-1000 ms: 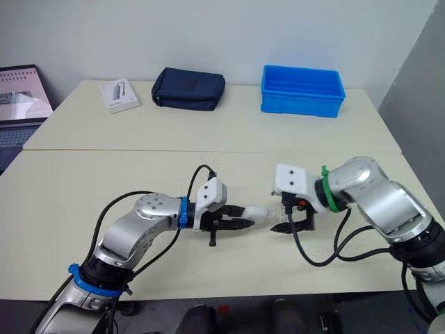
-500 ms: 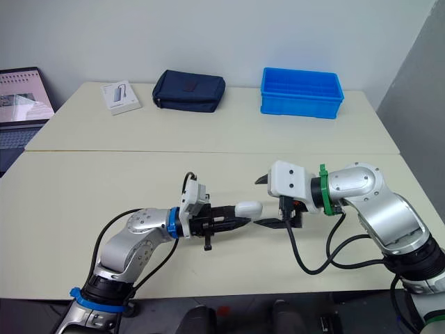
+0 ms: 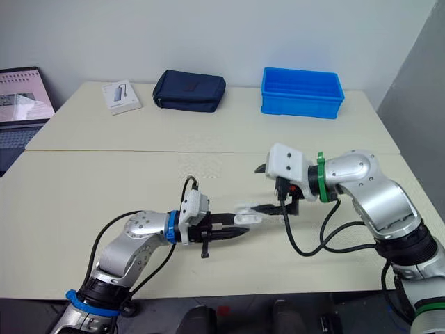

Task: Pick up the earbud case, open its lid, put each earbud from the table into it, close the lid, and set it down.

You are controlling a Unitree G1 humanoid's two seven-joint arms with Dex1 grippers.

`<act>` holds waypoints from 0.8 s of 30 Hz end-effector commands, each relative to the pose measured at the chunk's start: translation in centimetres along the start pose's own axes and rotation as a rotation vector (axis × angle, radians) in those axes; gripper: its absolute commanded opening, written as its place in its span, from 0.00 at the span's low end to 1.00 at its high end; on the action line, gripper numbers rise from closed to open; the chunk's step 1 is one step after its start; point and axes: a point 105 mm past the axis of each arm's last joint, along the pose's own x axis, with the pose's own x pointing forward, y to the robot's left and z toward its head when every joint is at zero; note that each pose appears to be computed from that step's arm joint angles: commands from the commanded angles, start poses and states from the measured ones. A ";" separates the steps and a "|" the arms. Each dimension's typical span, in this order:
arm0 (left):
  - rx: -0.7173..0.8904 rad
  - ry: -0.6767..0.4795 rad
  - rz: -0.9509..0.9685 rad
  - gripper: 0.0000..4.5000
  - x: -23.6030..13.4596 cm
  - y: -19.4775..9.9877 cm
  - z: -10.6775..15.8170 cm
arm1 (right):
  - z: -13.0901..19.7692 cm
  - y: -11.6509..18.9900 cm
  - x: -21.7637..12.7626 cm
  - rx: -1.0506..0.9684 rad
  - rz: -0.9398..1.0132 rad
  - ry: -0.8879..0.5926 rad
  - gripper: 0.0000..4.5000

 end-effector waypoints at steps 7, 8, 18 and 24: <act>-0.006 -0.063 0.113 0.17 -0.7 1.3 1.0 | 1.2 -0.2 -2.4 -0.001 -0.024 -0.058 1.00; -0.006 -0.069 0.136 0.17 -0.9 1.6 1.1 | 1.1 -0.4 -2.7 -0.008 -0.048 -0.061 1.00; 0.021 -0.125 0.524 0.17 -6.0 4.8 1.5 | -4.1 1.0 -9.7 0.115 -0.285 -0.030 1.00; 0.024 -0.159 0.698 0.17 -8.2 5.6 1.4 | -7.9 3.3 -14.0 0.237 -0.374 0.098 1.00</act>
